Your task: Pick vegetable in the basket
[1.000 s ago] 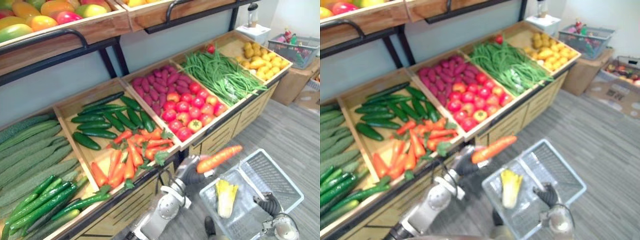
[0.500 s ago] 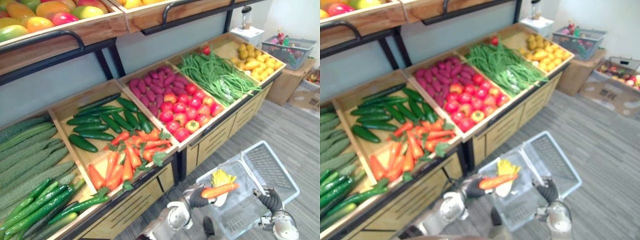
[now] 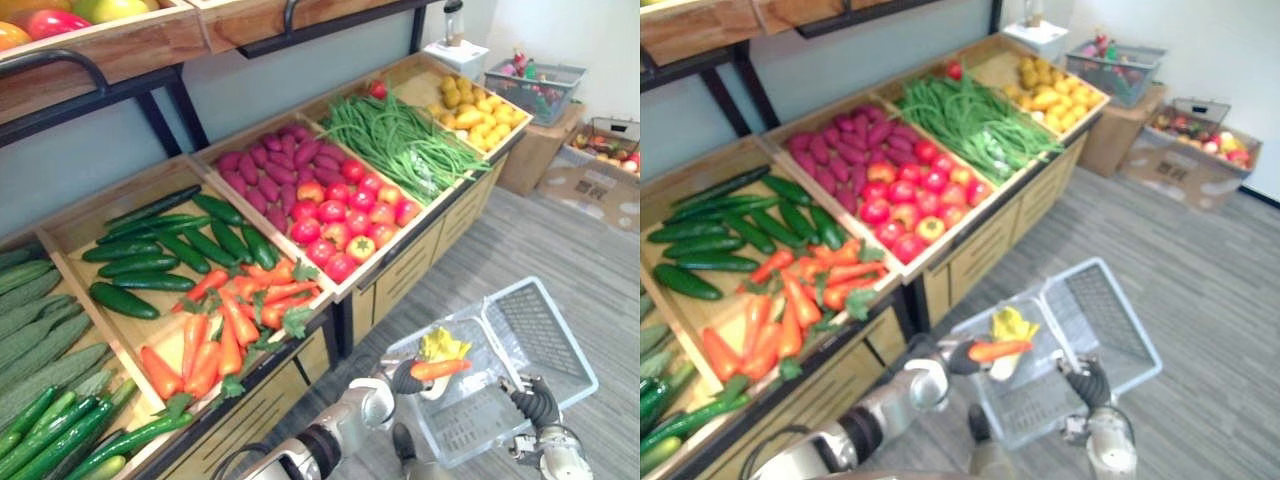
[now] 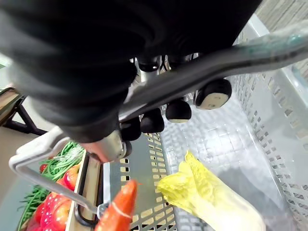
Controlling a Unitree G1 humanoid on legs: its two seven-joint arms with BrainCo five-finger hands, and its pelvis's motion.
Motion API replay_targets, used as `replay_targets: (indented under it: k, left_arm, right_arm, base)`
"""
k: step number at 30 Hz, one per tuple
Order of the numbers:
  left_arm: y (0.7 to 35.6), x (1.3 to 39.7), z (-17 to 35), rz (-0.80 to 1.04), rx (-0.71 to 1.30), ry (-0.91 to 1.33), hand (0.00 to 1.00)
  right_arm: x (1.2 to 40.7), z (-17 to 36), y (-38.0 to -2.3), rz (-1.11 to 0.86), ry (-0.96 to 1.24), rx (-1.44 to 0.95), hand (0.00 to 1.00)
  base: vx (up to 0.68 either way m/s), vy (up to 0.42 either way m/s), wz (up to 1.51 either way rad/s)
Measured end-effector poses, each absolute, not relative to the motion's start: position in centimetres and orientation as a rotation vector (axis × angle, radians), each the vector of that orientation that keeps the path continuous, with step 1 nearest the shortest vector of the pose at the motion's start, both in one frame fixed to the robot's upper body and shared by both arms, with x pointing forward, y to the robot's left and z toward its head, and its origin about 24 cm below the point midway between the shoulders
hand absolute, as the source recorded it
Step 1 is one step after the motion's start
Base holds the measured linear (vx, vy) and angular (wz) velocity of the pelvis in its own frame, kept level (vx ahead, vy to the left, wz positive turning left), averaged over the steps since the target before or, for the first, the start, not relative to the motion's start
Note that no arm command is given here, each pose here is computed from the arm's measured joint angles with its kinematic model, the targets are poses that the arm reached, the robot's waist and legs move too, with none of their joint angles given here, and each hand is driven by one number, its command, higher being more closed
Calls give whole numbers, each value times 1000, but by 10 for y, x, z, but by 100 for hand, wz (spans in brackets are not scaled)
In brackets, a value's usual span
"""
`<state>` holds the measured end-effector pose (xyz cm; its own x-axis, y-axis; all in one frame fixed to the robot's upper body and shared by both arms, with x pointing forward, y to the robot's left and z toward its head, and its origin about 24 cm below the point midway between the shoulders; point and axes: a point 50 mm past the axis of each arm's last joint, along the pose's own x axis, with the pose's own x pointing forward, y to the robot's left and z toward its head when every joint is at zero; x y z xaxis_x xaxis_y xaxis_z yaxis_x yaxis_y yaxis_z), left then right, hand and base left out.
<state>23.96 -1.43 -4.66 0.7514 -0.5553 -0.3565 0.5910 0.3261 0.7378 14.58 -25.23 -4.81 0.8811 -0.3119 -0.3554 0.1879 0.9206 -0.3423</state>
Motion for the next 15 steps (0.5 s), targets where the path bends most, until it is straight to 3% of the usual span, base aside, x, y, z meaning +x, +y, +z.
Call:
replay_targets:
  k: [2, 3, 15]
  left_arm:
    - [-20, 242, -41, -736, 986, 15, 100]
    - [-22, 243, -41, -741, 996, 12, 0]
    - [-50, 233, -30, -865, 1011, -110, 0]
  right_arm:
    - [143, -50, -252, -265, 428, -306, 100]
    - [143, -51, -251, -260, 432, -305, 100]
    - [144, -55, -245, -248, 441, -302, 100]
  base:
    - [12, -30, -16]
    - [7, -34, -20]
    - [-11, -42, -5]
